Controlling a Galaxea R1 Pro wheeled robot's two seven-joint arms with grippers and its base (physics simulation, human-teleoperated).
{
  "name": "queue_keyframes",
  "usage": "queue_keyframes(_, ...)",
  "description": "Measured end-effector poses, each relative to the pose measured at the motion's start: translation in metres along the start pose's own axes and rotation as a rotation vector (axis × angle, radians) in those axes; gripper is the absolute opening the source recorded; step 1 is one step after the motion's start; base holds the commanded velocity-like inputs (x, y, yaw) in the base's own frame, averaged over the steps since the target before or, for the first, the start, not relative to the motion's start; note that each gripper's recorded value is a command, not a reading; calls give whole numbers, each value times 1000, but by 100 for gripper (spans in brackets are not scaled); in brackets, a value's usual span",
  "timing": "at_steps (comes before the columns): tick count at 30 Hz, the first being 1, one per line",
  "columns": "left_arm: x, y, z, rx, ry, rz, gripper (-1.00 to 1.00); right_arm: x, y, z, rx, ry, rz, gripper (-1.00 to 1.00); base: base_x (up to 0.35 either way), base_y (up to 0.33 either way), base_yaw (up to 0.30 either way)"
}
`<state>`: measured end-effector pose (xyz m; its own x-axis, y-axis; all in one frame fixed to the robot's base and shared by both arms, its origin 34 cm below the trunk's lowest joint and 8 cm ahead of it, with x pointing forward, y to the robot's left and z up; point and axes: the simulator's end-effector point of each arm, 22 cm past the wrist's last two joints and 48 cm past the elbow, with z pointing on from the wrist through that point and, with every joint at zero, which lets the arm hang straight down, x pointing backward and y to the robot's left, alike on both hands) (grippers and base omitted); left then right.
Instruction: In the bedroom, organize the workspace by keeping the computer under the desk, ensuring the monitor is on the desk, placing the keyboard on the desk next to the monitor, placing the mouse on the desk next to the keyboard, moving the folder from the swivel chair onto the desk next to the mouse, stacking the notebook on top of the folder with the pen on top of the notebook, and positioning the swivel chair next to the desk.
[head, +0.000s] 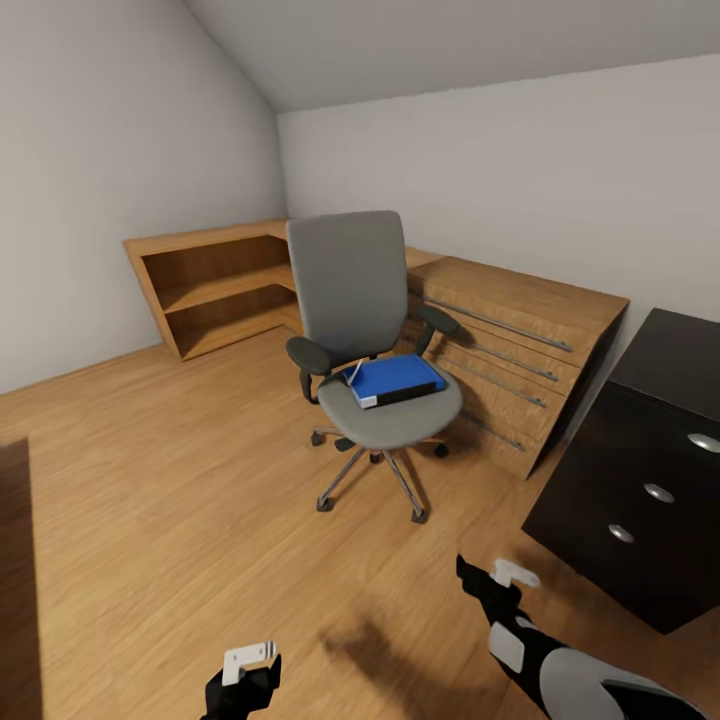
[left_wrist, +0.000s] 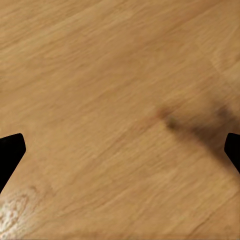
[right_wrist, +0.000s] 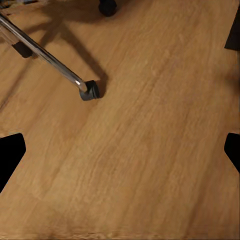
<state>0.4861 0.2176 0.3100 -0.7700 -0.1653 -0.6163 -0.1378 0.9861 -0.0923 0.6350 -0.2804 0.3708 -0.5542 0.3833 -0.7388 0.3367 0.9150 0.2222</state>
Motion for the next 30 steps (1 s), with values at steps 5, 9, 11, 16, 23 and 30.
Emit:
queue_keyframes(5, 8, 1, -1, -3, 15, 2, 100, 44, -6, -16, -16, 57, -103, 100, 0, 0, 0)
queue_keyframes(9, 23, 4, -3, -8, 47, 4, 100, 82, -11, -33, -55, 111, -226, 100, 0, 0, 0)
queue_keyframes(11, 30, 5, -4, -10, 61, 5, 100, 97, -15, -40, -67, 133, -268, 100, 0, 0, 0)
queue_keyframes(16, 44, 7, -7, -15, 91, 7, 100, 118, -25, -52, -76, 164, -316, 100, 0, 0, 0)
queue_keyframes(23, 77, 17, -15, -33, 153, 4, 100, 135, -44, -62, -64, 191, -340, 100, 0, 0, 0)
queue_keyframes(30, 84, 28, -19, -56, 141, -19, 100, 139, -56, -66, -52, 200, -348, 100, 0, 0, 0)
